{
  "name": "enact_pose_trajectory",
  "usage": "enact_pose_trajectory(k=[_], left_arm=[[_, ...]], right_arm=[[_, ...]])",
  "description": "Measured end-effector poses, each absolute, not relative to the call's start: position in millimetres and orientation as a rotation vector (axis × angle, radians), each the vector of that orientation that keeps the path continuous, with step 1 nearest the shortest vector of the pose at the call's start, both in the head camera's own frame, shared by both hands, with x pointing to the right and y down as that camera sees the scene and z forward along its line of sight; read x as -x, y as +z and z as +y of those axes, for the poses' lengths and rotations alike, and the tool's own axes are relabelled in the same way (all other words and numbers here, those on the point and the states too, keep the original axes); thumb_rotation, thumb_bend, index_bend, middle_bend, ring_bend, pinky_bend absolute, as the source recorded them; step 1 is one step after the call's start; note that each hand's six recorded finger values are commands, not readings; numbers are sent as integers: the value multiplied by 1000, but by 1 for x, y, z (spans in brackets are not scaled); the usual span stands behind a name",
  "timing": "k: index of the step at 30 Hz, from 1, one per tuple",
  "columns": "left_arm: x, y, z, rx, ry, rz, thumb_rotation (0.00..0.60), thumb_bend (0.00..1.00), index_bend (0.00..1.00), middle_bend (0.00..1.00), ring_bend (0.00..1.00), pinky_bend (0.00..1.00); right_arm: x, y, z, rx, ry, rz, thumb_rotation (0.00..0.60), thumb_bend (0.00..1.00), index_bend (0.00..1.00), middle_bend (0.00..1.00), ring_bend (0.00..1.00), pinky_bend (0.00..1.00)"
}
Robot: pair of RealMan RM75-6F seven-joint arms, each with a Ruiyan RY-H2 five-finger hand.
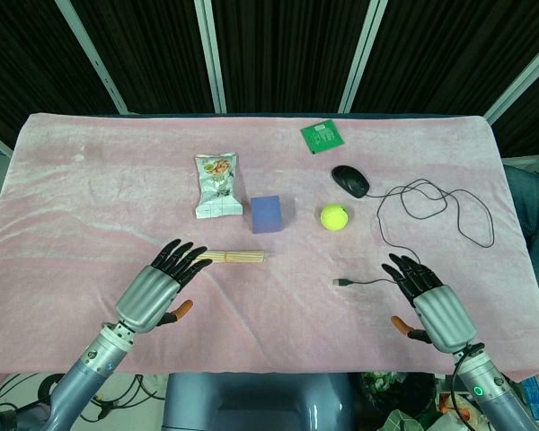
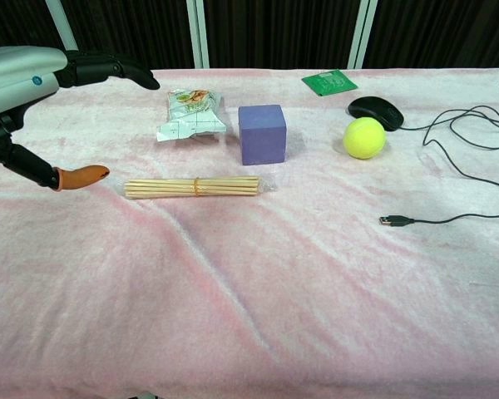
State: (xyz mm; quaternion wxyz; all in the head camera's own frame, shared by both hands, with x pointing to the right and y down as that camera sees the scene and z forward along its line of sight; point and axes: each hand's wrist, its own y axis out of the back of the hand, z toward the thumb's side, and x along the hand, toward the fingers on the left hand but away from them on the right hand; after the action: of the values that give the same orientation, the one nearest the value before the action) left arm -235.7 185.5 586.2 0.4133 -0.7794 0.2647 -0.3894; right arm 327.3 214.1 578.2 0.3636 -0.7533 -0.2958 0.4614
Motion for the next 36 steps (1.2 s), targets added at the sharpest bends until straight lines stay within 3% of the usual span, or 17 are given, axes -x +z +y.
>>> enact_pose_trajectory(k=[8, 36], left_arm=[[236, 588, 187, 1960, -980, 654, 600, 333, 140, 71, 0, 0], [251, 563, 181, 1876, -1025, 708, 600, 333, 109, 72, 0, 0]], right_arm=[[-324, 585, 215, 1939, 1196, -742, 600, 189, 0, 0, 39, 164], [-356, 553, 212, 1861, 1220, -910, 600, 190, 0, 0, 39, 164]])
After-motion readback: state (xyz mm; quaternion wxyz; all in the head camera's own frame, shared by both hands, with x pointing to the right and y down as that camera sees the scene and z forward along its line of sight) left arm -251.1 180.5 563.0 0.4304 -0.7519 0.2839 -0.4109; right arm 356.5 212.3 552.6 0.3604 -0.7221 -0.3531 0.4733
